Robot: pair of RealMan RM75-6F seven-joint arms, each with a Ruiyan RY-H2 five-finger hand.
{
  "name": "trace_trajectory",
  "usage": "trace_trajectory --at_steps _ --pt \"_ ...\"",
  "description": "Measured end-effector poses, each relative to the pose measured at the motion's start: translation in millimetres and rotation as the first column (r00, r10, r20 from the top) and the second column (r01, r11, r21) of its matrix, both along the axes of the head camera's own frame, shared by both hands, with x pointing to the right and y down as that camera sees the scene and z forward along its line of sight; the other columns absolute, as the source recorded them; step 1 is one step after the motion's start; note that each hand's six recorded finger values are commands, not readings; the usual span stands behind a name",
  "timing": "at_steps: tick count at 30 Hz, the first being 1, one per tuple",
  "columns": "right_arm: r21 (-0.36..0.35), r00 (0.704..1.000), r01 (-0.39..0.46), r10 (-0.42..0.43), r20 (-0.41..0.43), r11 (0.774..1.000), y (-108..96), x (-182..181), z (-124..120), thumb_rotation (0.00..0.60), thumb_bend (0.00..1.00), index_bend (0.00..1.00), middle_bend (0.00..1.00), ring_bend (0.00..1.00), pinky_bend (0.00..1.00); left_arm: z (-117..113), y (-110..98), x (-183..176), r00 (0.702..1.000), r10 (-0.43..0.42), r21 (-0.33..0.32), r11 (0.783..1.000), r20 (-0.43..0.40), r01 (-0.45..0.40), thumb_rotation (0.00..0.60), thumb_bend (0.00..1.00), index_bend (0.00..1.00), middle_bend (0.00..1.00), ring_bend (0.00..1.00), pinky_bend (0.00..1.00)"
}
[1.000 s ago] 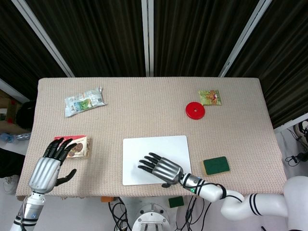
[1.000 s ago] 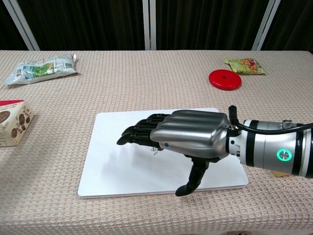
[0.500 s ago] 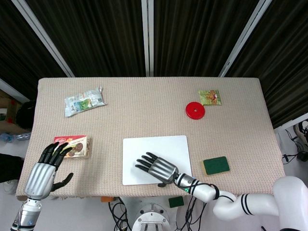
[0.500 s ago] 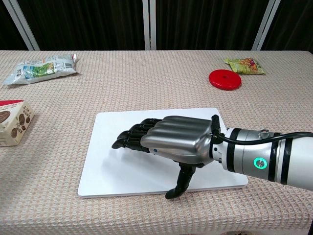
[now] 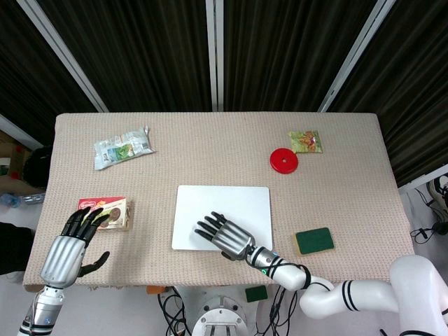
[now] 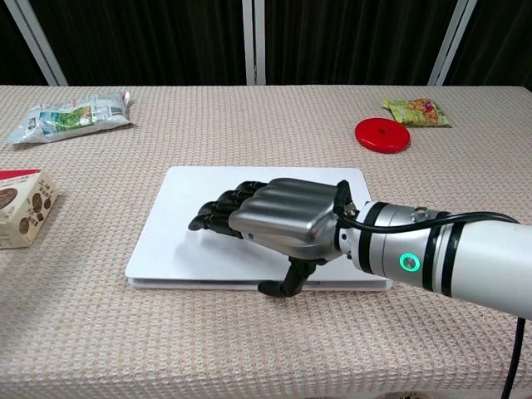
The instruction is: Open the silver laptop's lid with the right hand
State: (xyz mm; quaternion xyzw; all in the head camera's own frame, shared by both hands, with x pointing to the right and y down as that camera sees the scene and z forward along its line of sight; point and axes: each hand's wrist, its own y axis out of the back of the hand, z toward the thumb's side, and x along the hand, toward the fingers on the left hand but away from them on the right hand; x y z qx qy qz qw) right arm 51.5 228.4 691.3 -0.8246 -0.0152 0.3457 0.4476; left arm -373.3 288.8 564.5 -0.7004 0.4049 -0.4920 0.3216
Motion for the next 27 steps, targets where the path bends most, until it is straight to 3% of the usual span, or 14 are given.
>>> trace_trajectory --at_steps 13,21,27 --pt "0.172 0.984 0.004 0.026 -0.175 0.985 -23 -14 3 0.600 0.50 0.00 0.00 0.00 0.00 23 12 -9 0.998 -0.059 -0.061 0.996 -0.004 0.058 0.600 0.21 0.17 0.10 0.01 0.08" --pt "0.304 0.952 0.008 0.085 -0.293 0.953 -46 -30 -5 0.600 0.61 0.00 0.00 0.00 0.00 46 24 12 0.999 -0.017 -0.142 0.990 -0.049 0.010 0.600 0.21 0.17 0.10 0.01 0.08" --pt "0.345 0.940 -0.010 0.126 -0.317 0.939 -57 -40 -10 0.600 0.66 0.00 0.00 0.00 0.00 53 19 34 0.995 0.028 -0.128 0.991 -0.096 -0.041 0.600 0.22 0.16 0.10 0.01 0.08"
